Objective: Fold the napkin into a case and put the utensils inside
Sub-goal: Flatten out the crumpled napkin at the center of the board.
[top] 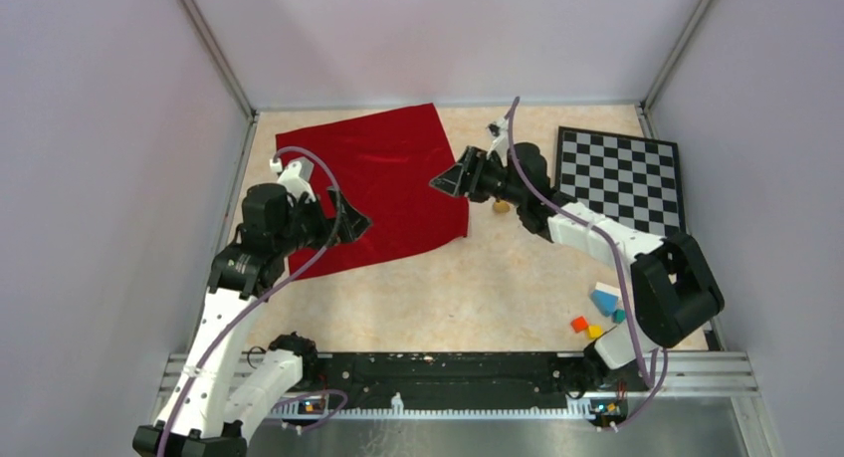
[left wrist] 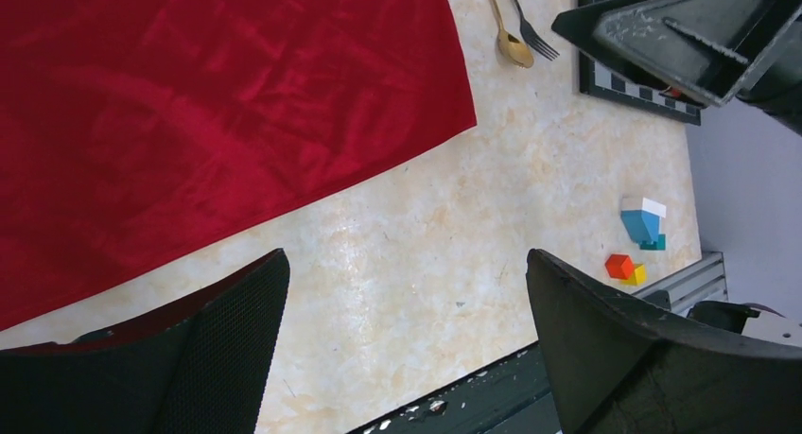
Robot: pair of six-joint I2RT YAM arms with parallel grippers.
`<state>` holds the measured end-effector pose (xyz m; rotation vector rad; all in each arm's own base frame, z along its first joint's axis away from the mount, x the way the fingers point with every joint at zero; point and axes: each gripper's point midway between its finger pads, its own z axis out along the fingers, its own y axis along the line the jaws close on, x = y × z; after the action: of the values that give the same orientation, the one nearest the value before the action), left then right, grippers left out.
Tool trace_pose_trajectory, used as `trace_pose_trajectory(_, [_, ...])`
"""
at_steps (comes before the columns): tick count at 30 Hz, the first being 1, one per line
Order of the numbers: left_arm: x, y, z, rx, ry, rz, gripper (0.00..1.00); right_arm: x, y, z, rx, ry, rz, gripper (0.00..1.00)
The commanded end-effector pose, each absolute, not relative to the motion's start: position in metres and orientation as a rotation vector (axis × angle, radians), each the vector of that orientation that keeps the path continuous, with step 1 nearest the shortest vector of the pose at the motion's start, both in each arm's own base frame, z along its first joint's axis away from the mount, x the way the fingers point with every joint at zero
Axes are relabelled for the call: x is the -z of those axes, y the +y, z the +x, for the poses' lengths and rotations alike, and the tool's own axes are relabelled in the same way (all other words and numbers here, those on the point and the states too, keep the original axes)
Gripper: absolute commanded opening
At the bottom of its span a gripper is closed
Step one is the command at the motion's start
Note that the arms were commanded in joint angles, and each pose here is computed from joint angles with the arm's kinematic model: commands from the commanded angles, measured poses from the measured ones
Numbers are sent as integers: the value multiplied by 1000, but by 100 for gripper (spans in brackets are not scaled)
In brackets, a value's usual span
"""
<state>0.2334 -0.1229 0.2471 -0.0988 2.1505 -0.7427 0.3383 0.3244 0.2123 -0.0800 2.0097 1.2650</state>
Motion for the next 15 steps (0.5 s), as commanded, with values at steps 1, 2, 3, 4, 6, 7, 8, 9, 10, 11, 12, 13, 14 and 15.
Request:
trace_pose_trajectory(1, [-257, -122, 242, 715, 2117, -61, 99, -137, 283, 343, -1028, 2245, 77, 68])
trace_pose_trajectory(2, [-254, -121, 242, 708, 2125, -58, 99, -126, 275, 343, -967, 2281, 106, 67])
trace_pose_trajectory(3, [-251, -120, 243, 695, 2131, -58, 99, -119, 266, 344, -904, 2302, 133, 67])
trace_pose_trajectory(4, [-247, -119, 243, 686, 2142, -62, 99, -110, 258, 343, -841, 2329, 153, 67])
trace_pose_trajectory(6, [-240, -117, 245, 669, 2156, -65, 99, -98, 249, 345, -755, 2362, 158, 66])
trace_pose_trajectory(7, [-237, -117, 246, 668, 2163, -66, 99, -95, 252, 345, -765, 2387, 136, 64])
trace_pose_trajectory(8, [-234, -118, 247, 669, 2166, -65, 99, -93, 260, 344, -801, 2410, 98, 61])
trace_pose_trajectory(9, [-231, -119, 247, 672, 2168, -64, 99, -92, 266, 344, -833, 2421, 81, 59])
trace_pose_trajectory(10, [-229, -120, 248, 681, 2171, -61, 99, -87, 267, 344, -836, 2439, 97, 58])
trace_pose_trajectory(11, [-226, -121, 248, 689, 2179, -58, 99, -82, 264, 345, -808, 2451, 125, 58])
trace_pose_trajectory(12, [-224, -123, 248, 695, 2187, -57, 99, -77, 260, 346, -780, 2459, 148, 60])
trace_pose_trajectory(13, [-225, -123, 248, 701, 2187, -55, 99, -74, 259, 347, -774, 2456, 157, 63])
trace_pose_trajectory(14, [-225, -124, 248, 704, 2188, -54, 99, -72, 260, 348, -793, 2453, 171, 65])
trace_pose_trajectory(15, [-225, -124, 247, 706, 2186, -52, 99, -69, 263, 346, -832, 2457, 172, 67])
